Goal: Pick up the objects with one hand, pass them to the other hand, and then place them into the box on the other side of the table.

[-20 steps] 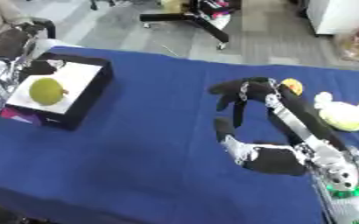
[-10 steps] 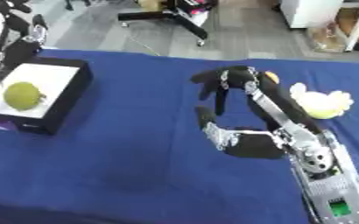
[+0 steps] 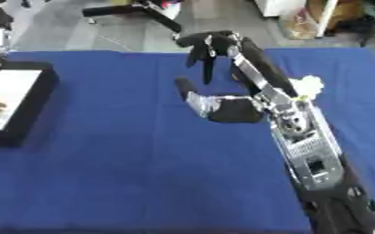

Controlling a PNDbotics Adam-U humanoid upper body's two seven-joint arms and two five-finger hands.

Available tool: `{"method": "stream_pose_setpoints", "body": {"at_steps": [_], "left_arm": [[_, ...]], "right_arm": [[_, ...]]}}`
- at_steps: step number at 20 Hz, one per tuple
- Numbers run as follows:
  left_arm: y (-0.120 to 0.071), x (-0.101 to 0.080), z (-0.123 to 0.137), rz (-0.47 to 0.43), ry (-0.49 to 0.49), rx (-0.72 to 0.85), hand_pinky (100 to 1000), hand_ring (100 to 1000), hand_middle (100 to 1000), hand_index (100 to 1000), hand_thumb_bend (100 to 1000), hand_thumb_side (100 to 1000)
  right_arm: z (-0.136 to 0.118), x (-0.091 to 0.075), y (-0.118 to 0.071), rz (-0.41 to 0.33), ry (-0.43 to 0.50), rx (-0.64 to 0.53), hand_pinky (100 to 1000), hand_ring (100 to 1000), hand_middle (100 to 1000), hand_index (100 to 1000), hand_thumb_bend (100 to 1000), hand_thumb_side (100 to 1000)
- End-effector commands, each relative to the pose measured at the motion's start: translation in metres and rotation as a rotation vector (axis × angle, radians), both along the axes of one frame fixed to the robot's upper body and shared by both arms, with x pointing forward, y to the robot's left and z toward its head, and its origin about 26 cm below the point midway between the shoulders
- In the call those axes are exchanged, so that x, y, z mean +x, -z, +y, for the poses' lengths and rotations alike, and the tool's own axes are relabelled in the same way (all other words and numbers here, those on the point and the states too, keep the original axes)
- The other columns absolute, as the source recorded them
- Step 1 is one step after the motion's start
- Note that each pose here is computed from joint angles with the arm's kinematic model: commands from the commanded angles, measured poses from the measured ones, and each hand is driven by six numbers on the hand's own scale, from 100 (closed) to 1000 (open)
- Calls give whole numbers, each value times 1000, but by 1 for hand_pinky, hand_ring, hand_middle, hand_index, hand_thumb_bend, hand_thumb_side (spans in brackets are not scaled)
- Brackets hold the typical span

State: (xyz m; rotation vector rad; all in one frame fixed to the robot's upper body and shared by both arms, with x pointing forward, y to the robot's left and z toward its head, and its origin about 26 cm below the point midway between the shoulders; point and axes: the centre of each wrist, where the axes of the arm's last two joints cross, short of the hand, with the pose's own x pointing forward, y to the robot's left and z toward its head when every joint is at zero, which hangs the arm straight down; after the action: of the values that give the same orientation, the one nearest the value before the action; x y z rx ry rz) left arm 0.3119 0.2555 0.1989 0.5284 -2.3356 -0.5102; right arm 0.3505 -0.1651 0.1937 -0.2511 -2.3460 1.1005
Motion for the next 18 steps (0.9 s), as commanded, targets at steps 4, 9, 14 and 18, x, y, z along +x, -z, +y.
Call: {"method": "stream_pose_setpoints", "body": {"at_steps": [4,9,14,18], "left_arm": [[-5,-11,-24,-36,134,-34,643,596,682,884,100,644],[1,-13,-36,-30,190,-46,642,594,679,883,100,658],[8,-14,-46,-12,234,-56,639,591,677,883,100,665],[13,-15,-49,0,253,-58,638,590,675,883,100,668]], "right_arm": [[-31,30,3,6,204,-39,680,373,549,814,218,442],[-52,51,7,23,308,-99,685,376,568,828,238,468],[-80,70,15,68,423,-162,693,388,602,844,262,499],[-105,83,24,108,526,-191,696,394,612,849,275,509]]}}
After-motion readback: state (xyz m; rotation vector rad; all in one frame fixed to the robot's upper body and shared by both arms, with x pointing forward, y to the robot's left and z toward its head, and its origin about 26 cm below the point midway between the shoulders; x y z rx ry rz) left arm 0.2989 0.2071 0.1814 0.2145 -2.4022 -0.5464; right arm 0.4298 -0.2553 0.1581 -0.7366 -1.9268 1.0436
